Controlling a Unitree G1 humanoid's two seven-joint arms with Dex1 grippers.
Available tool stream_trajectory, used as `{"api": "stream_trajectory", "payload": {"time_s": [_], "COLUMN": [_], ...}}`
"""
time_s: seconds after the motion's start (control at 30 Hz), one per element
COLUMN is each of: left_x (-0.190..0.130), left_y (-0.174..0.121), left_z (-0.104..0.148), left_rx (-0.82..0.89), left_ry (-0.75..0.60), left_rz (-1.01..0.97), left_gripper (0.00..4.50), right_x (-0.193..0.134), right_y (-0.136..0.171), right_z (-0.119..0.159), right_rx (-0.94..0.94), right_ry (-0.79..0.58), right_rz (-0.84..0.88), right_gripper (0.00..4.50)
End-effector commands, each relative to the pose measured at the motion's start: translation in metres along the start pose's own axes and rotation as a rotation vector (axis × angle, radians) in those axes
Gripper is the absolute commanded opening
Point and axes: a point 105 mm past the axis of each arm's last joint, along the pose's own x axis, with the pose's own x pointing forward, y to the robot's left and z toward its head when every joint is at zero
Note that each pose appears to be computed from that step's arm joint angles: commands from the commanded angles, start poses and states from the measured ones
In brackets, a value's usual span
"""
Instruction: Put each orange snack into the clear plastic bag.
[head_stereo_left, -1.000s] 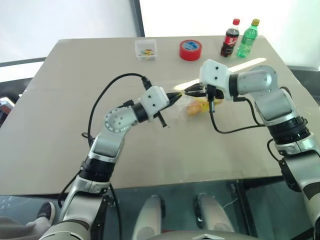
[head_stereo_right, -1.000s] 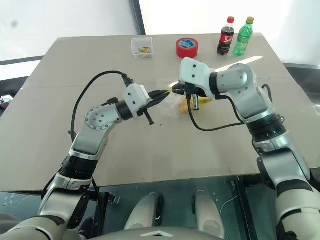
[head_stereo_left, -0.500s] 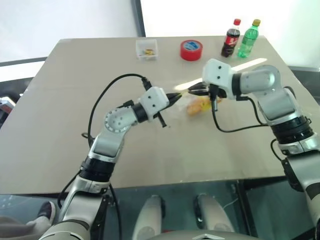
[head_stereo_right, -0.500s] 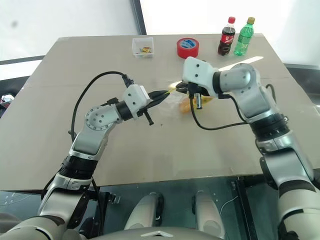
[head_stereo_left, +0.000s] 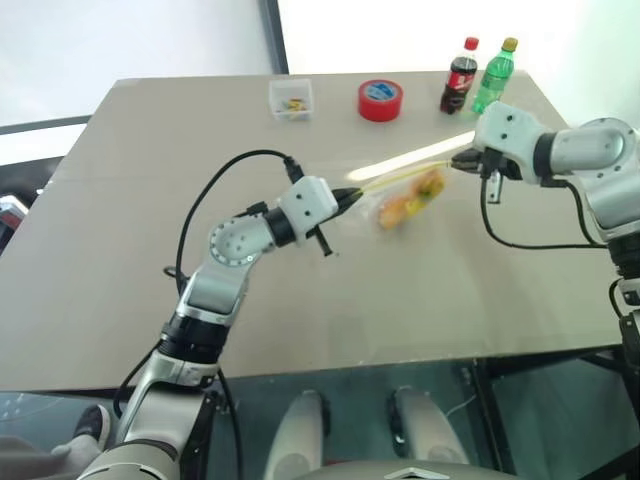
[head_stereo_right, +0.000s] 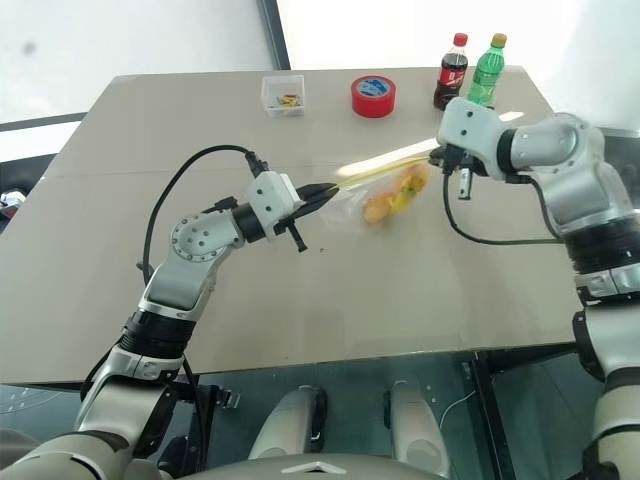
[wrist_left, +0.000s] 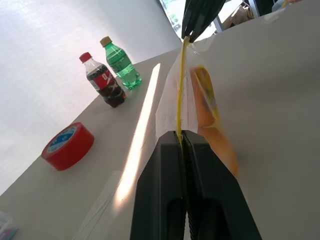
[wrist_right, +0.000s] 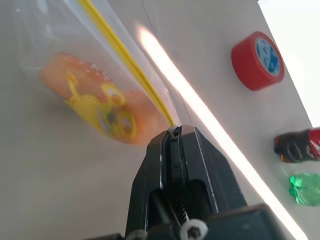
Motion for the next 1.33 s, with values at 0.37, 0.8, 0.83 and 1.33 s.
{"api": "stream_trajectory", "payload": {"time_s": [0.37, 0.8, 0.83, 1.33], "left_x": [0.011, -0.031, -0.034, -0.148], "left_y": [0.07, -0.017, -0.018, -0.038], "left_z": [0.023, -0.046, -0.044, -0.02], "left_rx": [0.053, -0.324, -0.369, -0.669], "left_ry": [-0.096, 0.151, 0.139, 0.283], "left_rz": [0.228, 0.179, 0.195, 0.291], "left_gripper": [0.0, 2.27, 2.68, 4.03], "right_x": [-0.018, -0.017, -0.022, -0.119], "right_y": [-0.041, 0.112, 0.116, 0.148], "right_z": [0.028, -0.008, -0.009, -0.031], "right_rx": [0.069, 0.571, 0.641, 0.881], "right_ry": [-0.127, -0.048, -0.068, -0.198], "right_rz": [-0.253, -0.014, 0.005, -0.022], "right_gripper": [0.07, 2.9, 3.29, 4.5]}}
